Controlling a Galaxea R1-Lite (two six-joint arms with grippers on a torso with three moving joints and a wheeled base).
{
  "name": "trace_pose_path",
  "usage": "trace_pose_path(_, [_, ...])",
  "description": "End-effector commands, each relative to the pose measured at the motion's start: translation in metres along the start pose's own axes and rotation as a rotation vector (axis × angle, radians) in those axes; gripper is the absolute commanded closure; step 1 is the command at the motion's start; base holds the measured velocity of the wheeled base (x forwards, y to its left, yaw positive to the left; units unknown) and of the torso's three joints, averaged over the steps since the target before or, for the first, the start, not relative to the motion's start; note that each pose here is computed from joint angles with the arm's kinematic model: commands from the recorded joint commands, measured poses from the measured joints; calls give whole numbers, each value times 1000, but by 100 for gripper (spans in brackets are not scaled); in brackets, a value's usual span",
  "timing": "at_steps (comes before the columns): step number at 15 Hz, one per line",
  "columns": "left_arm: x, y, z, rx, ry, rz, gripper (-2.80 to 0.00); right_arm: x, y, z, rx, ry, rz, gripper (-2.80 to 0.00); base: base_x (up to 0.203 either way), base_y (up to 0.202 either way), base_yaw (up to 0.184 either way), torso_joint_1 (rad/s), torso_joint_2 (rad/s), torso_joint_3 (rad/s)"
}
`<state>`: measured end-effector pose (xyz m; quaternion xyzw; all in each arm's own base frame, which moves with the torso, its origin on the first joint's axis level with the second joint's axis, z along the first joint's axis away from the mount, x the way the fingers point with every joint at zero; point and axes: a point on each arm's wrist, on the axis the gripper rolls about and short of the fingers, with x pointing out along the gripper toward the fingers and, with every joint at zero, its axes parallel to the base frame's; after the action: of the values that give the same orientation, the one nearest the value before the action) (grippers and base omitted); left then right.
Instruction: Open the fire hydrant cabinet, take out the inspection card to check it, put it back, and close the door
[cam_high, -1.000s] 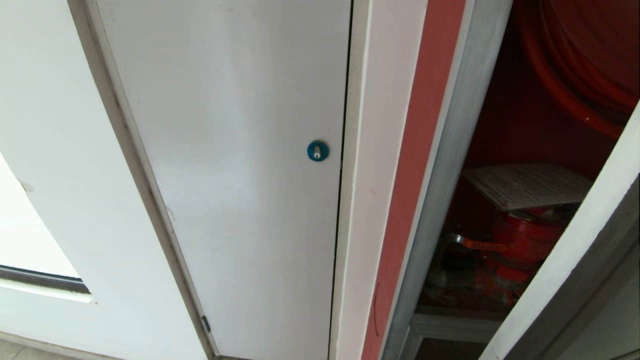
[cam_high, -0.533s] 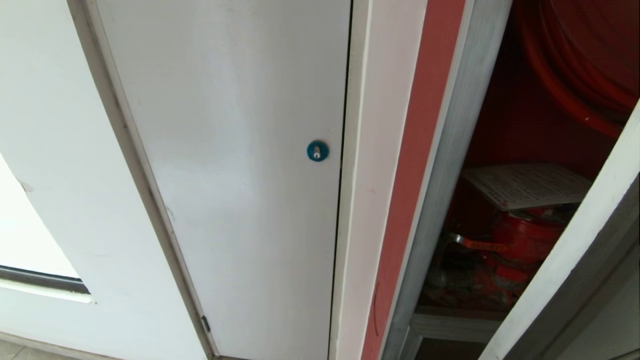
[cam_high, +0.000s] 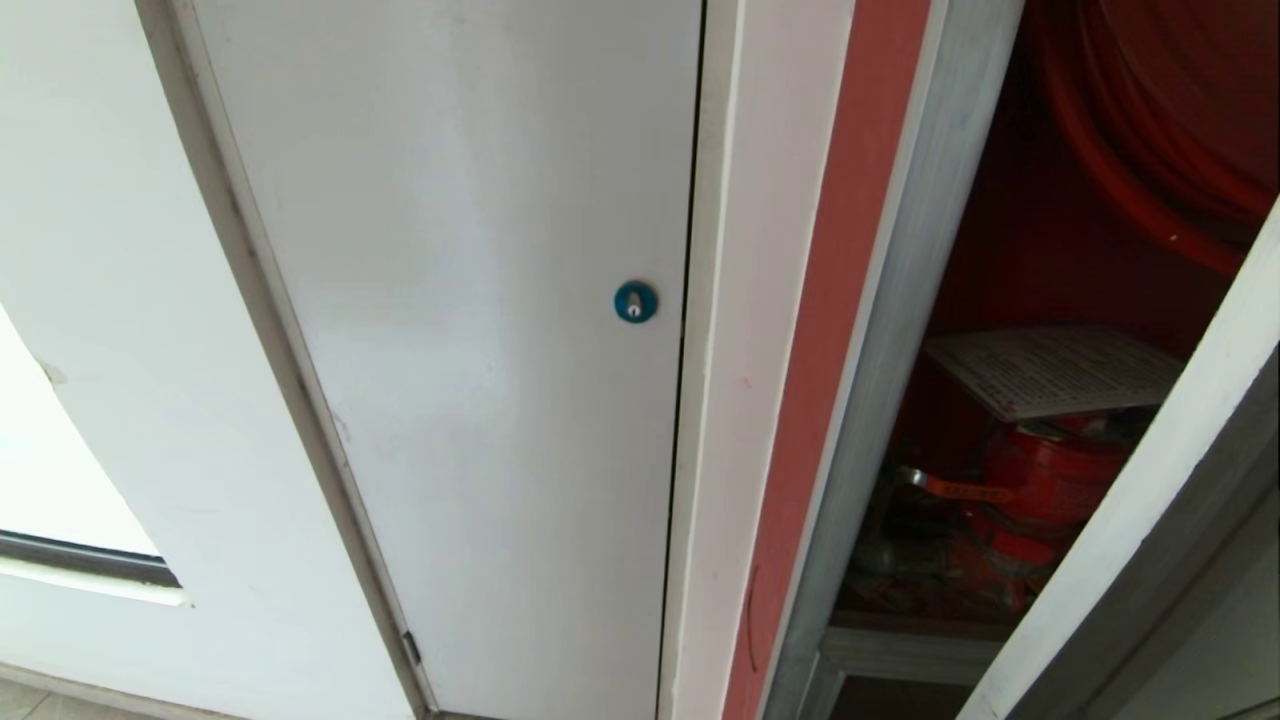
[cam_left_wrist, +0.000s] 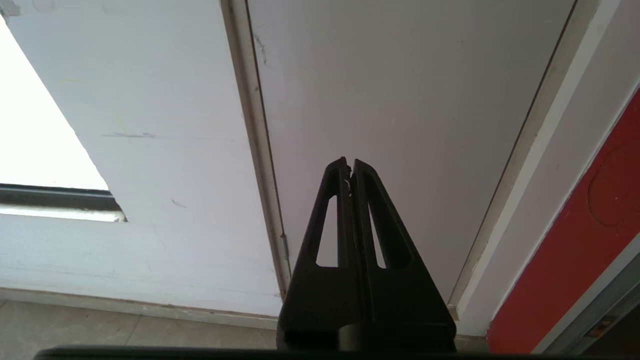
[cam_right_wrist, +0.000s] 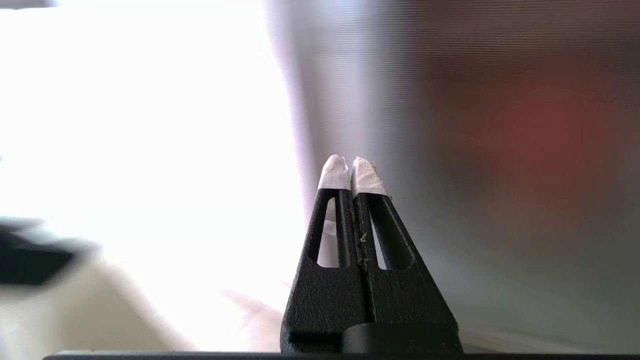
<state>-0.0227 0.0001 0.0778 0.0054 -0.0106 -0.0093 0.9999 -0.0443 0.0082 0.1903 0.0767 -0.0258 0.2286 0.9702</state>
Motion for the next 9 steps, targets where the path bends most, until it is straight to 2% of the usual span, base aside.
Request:
trace_pose_path(1, [1,0,-4,0,13,-1,0,17,-1,16,65,105,204,0,0,0,0,0,0,0])
trace_pose_path(6, [1,0,-4,0,13,1,0,66,-15,42,134,215,366,0,0,0,0,0,0,0])
trace_pose_path(9, [1,0,-4,0,13,0,0,88,-23,52,129,251,387,0,0,0,0,0,0,0])
